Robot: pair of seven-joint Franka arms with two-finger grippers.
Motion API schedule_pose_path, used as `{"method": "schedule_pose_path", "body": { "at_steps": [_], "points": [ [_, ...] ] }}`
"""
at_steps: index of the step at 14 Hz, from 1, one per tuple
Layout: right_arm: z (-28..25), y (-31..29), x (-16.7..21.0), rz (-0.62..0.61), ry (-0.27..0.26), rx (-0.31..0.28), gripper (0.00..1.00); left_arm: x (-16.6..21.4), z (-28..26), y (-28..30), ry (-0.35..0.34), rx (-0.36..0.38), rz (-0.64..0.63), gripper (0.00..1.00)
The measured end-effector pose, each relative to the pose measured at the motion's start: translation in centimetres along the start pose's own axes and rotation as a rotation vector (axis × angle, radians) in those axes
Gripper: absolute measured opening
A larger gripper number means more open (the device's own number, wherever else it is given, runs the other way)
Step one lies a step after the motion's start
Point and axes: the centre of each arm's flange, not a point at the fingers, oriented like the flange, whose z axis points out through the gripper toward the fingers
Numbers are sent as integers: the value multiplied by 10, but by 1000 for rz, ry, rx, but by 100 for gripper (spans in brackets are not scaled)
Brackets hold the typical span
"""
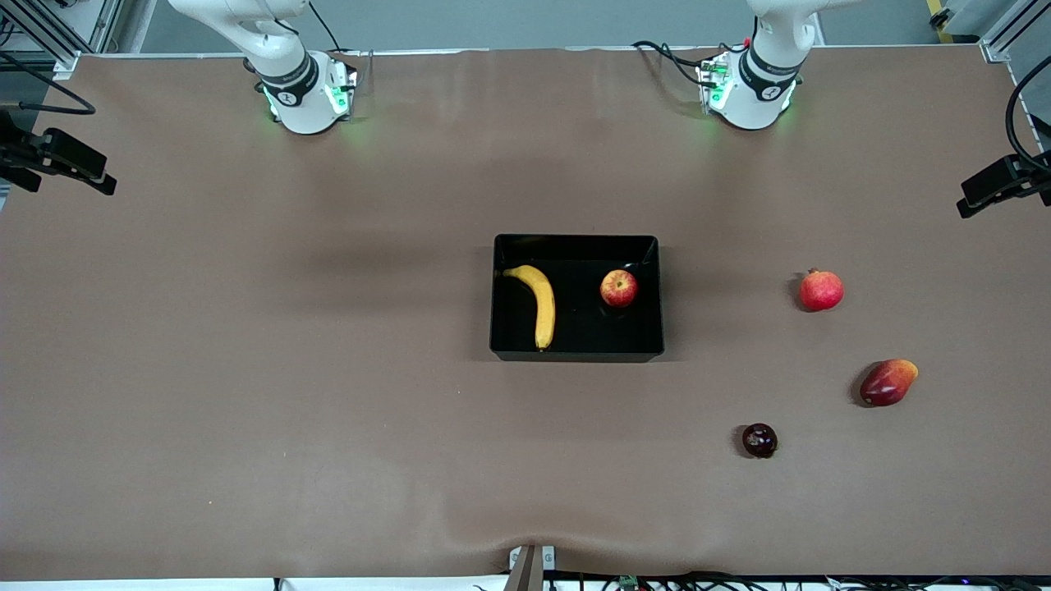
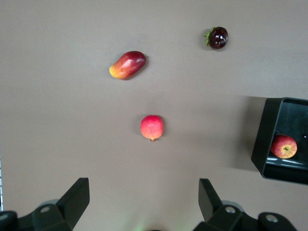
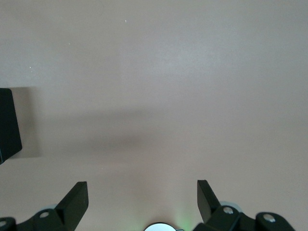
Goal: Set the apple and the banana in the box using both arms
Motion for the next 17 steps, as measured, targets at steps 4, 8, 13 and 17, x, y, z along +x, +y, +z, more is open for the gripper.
{"method": "schedule_pose_path", "body": {
  "at_steps": [4,8,13,17],
  "points": [
    [0,0,0,0,0,0,100,-13,-4,-10,-5,-18,12,100],
    [0,0,0,0,0,0,100,-32,-4,-12,-13,-24,16,100],
    [0,0,0,0,0,0,100,-50,-4,-13,2,-31,23,100],
    [0,0,0,0,0,0,100,-60,-8,8,32,-32,64,100]
  ]
}}
